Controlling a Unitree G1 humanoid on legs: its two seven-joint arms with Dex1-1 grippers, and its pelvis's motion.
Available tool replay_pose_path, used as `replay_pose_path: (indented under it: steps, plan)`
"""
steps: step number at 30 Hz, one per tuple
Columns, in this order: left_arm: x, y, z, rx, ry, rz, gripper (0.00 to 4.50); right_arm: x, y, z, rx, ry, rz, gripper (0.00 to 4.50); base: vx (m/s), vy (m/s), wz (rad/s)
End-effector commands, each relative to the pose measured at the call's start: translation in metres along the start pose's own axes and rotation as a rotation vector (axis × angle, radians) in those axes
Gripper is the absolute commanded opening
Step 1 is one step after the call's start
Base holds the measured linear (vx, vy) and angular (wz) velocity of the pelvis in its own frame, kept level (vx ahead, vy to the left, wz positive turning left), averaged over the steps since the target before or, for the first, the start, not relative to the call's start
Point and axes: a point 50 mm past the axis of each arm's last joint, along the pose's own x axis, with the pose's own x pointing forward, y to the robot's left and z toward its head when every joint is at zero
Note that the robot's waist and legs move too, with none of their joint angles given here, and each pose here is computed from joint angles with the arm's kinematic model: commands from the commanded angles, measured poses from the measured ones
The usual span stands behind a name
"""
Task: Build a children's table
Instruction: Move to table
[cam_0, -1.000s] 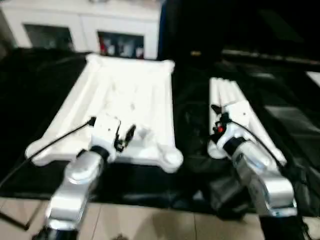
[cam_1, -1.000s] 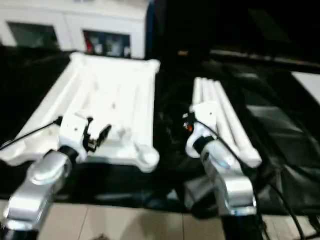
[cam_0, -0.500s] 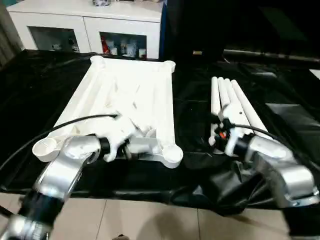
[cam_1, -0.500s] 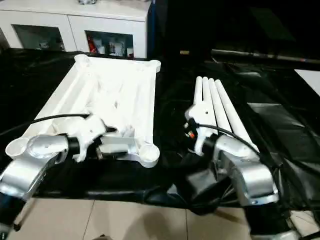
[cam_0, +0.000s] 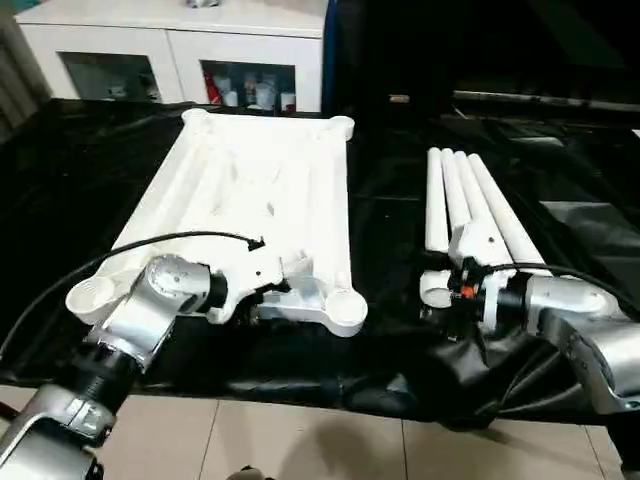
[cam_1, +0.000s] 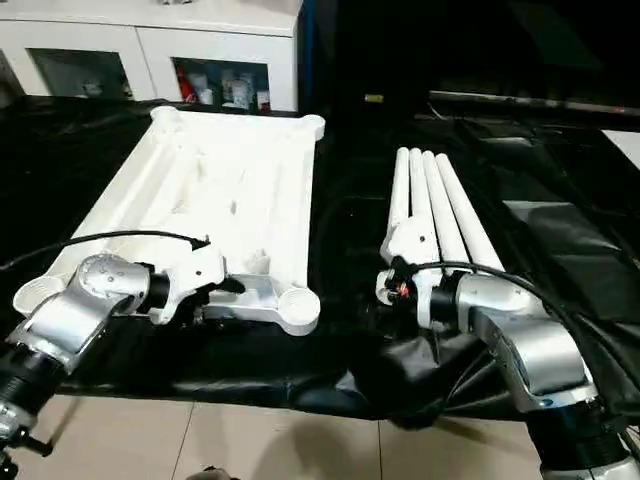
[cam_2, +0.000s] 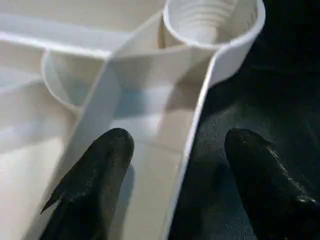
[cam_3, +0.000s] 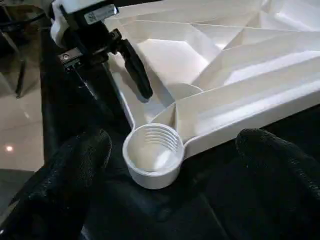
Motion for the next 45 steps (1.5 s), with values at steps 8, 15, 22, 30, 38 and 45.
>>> replay_pose_path:
  steps: [8,15,22,30,38,45]
  plan:
    - [-0.007,0.005,0.009,-0.003,-0.041,-0.026,2.41,-0.001,0.005,0.000,-0.008,0.014,0.036,4.50,0.000,0.000,0.00]
    - [-0.007,0.005,0.010,-0.017,-0.050,-0.049,1.83,0.002,0.008,-0.002,-0.008,0.018,0.052,4.50,0.000,0.000,0.00]
    - [-0.005,0.004,0.008,-0.021,-0.029,-0.059,1.29,0.003,0.011,-0.004,0.001,0.016,0.058,4.50,0.000,0.000,0.00]
    - [-0.004,0.006,0.006,-0.033,-0.024,-0.032,0.80,0.004,0.012,-0.005,0.003,0.015,0.055,4.50,0.000,0.000,0.00]
    - [-0.011,0.019,0.000,-0.066,0.016,0.076,0.21,0.006,0.007,-0.007,-0.002,0.035,0.008,4.50,0.000,0.000,0.00]
    - [-0.017,0.028,-0.004,-0.064,0.038,0.157,0.06,0.009,0.004,-0.007,-0.010,0.037,-0.012,4.50,0.000,0.000,0.00]
